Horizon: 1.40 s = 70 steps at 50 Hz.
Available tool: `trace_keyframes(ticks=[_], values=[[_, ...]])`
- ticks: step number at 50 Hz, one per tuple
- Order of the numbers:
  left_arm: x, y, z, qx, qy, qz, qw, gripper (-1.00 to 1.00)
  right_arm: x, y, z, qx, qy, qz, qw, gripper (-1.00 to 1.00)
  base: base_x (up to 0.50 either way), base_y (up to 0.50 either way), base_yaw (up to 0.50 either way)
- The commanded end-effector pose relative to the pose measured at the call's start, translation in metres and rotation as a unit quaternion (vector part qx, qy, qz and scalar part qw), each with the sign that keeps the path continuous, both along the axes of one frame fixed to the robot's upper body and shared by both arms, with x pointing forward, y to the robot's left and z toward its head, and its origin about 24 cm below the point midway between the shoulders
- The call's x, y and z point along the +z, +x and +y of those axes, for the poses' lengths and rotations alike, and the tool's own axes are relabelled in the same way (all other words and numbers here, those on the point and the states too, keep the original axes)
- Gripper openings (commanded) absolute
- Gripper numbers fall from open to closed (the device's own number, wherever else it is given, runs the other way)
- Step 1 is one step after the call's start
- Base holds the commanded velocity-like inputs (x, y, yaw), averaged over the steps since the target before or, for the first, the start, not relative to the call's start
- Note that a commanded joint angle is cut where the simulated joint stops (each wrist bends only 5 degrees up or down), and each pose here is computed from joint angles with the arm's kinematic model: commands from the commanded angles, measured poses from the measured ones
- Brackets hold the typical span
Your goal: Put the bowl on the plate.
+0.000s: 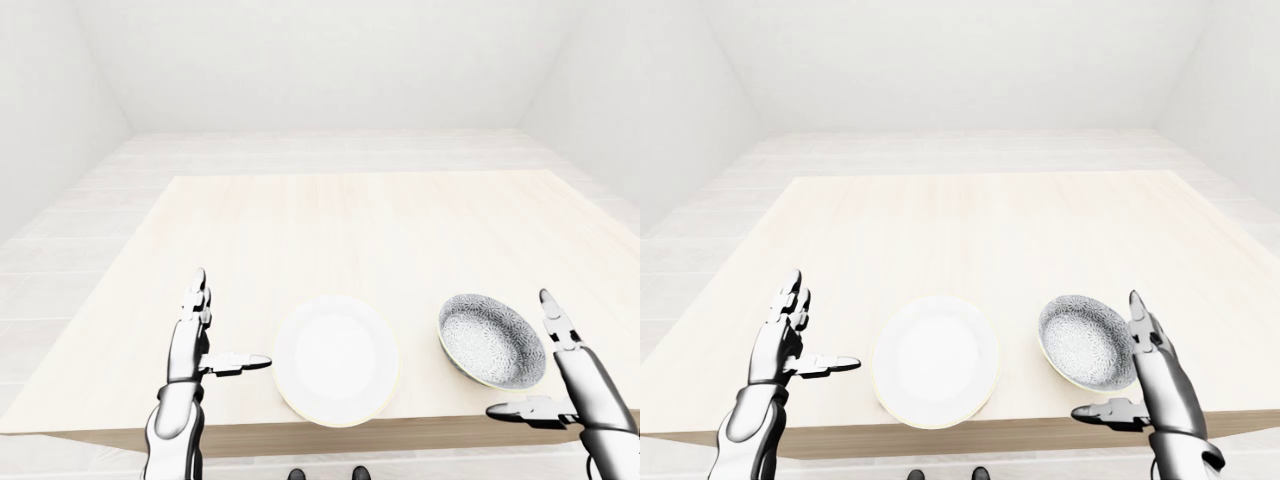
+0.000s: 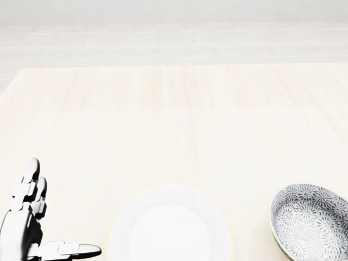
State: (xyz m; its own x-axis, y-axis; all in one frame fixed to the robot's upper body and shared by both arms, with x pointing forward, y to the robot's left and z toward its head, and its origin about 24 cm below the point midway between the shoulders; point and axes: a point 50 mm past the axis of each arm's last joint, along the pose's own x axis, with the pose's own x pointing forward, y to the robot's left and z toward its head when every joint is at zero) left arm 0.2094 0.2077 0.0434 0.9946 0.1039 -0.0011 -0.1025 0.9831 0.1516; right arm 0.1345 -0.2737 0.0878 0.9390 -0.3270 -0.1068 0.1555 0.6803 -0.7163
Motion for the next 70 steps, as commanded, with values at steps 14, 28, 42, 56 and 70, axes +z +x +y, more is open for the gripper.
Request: trace_keyframes(ticks=[14, 28, 42, 56, 70], values=[[-0.001, 0.001, 0.000, 0.002, -0.001, 0.000, 1.000, 1.00, 0.011, 0.015, 0.014, 0.032, -0.110, 0.033, 0.993, 1.00, 0.00, 0.00, 0.00], [0.002, 0.002, 0.002, 0.004, 0.000, -0.002, 1.000, 1.00, 0.020, 0.025, 0.022, 0.052, -0.158, 0.045, 0.985, 1.00, 0.00, 0.00, 0.00], [0.001, 0.002, 0.002, 0.003, 0.001, -0.001, 1.000, 1.00, 0.017, 0.033, 0.031, 0.070, -0.193, 0.057, 0.977, 1.00, 0.00, 0.00, 0.00], [-0.001, -0.001, 0.004, 0.005, 0.003, 0.000, 1.000, 1.00, 0.006, 0.038, 0.039, 0.087, -0.223, 0.078, 0.968, 1.00, 0.00, 0.00, 0.00], [-0.001, -0.002, 0.004, 0.007, 0.003, -0.001, 1.000, 1.00, -0.001, 0.042, 0.040, 0.096, -0.251, 0.093, 0.959, 1.00, 0.00, 0.00, 0.00]])
